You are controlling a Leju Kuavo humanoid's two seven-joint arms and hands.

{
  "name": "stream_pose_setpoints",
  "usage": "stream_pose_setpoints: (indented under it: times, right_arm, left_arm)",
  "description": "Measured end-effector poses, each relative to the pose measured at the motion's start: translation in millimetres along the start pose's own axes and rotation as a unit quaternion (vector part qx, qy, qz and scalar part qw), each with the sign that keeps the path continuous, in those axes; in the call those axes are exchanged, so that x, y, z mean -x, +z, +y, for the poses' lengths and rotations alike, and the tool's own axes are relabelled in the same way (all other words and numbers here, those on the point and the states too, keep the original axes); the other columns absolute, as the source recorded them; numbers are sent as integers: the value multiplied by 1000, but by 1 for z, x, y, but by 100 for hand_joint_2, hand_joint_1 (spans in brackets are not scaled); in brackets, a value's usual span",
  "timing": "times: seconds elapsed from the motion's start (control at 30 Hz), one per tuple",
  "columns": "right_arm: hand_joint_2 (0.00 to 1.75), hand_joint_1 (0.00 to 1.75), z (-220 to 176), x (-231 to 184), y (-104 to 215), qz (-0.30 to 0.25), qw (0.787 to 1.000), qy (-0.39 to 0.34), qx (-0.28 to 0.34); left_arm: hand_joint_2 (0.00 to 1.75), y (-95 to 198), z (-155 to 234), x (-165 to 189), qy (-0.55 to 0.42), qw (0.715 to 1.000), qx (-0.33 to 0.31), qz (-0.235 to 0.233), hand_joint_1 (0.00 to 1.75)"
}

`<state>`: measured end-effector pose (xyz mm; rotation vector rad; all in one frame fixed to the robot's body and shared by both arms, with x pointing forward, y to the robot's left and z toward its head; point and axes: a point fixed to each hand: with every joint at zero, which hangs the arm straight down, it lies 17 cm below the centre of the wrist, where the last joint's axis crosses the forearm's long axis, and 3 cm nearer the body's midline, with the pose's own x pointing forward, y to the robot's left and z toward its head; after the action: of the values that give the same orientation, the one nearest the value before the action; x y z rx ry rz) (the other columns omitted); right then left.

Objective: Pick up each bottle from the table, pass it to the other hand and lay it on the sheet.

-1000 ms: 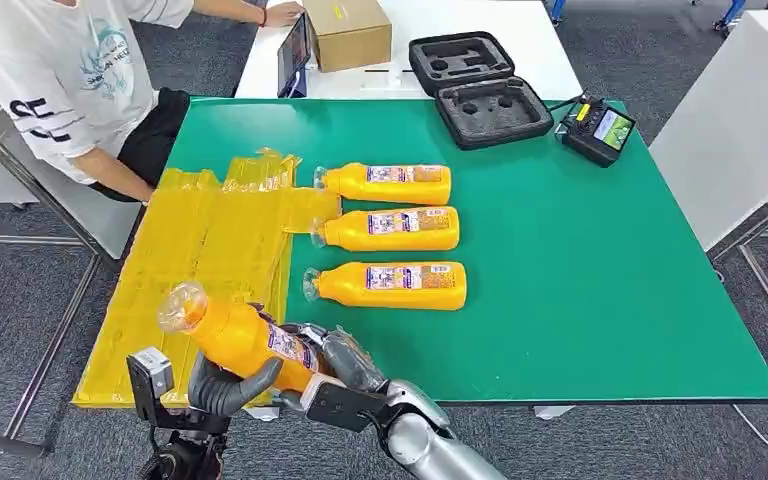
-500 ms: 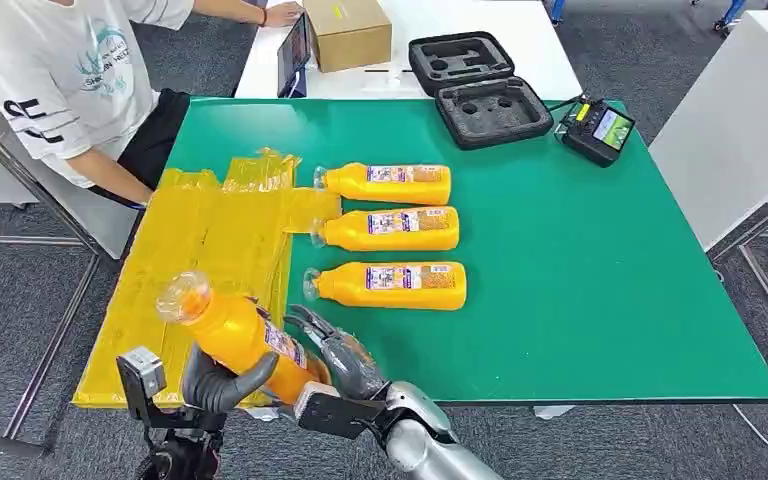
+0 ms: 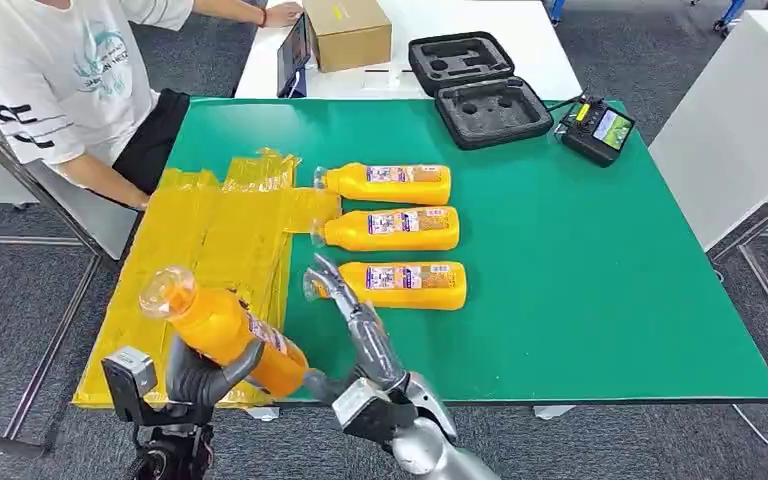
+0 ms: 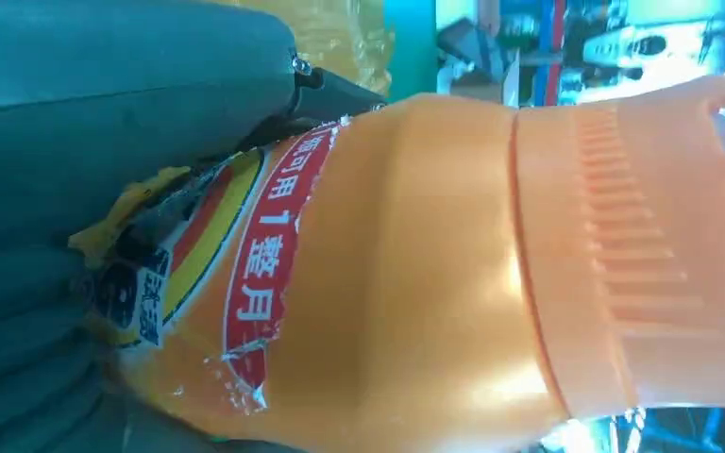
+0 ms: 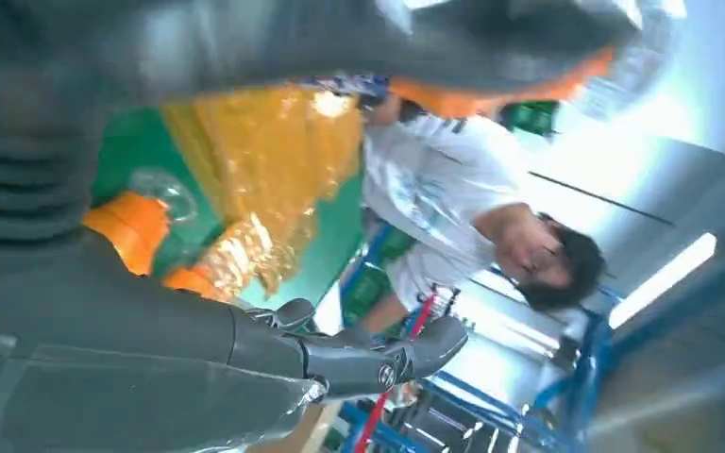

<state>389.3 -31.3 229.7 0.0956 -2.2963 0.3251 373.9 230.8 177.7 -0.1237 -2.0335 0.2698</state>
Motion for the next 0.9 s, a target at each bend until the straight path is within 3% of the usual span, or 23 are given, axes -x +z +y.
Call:
stream_pose_setpoints:
  times: [0.13, 0.23, 0.47, 0.63, 0.8, 0.83, 0.9]
  right_arm:
    - [0, 0, -32, -24, -11, -17, 997, -37, 71]
    - [0, 0, -46, -39, -17, -34, 993, -49, 99]
    - [0, 0, -40, -47, -20, -43, 993, -71, 80]
    - [0, 0, -33, -47, -19, -42, 993, -83, 69]
    - [0, 0, -30, -47, -19, -41, 993, -87, 66]
    - [175, 0, -29, -47, -19, -41, 993, -87, 65]
    - [175, 0, -28, -47, -19, -40, 993, -88, 64]
  left_arm:
    - [175, -12, 15, -7, -121, 992, -23, -32, 175]
    - [175, -29, 19, -12, -249, 966, -13, -66, 175]
    - [175, -72, 27, 6, -406, 909, 42, -81, 175]
    - [175, -101, 34, 34, -506, 854, 103, -60, 175]
    - [175, -114, 44, 48, -535, 834, 125, -46, 175]
    - [175, -116, 46, 50, -538, 832, 128, -45, 175]
    - [175, -117, 49, 53, -542, 829, 131, -41, 175]
